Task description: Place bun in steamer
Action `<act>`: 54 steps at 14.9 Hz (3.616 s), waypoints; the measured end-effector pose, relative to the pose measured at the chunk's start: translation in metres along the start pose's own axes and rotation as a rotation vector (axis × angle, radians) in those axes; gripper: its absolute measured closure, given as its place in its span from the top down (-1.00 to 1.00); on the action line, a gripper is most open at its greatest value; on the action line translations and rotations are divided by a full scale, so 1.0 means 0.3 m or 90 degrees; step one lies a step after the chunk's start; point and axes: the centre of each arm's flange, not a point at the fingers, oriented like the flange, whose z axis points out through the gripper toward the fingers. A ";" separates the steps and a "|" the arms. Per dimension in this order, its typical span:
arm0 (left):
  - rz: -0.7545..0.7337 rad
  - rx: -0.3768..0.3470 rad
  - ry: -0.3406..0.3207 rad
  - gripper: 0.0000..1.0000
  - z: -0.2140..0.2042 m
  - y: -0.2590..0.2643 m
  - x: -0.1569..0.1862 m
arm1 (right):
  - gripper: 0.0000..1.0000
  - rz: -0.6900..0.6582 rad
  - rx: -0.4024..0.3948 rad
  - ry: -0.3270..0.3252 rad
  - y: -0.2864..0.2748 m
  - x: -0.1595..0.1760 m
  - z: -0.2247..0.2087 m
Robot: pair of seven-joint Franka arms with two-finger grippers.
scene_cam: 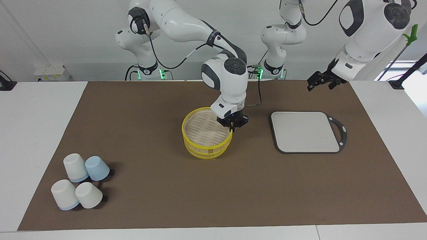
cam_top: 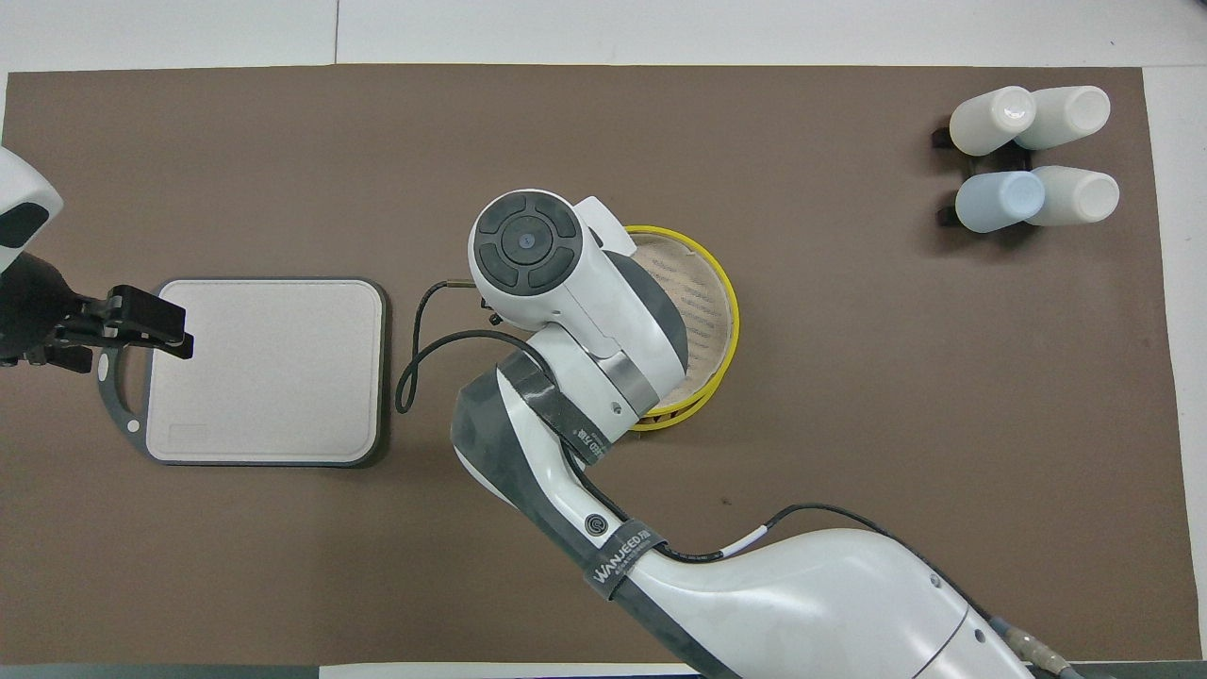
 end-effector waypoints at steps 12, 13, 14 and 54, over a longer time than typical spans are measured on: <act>0.025 0.009 0.036 1.00 0.012 0.004 0.049 | -0.81 0.001 -0.003 -0.003 0.001 -0.003 0.011; 0.026 0.008 0.045 1.00 0.008 0.004 0.053 | -0.81 0.003 -0.003 -0.003 0.001 -0.004 0.010; 0.027 0.008 0.053 1.00 0.004 0.004 0.058 | -0.81 0.007 -0.003 -0.004 0.001 -0.005 0.010; 0.033 0.022 0.083 1.00 -0.006 0.001 0.079 | 1.00 -0.180 -0.026 -0.012 1.015 0.397 -0.550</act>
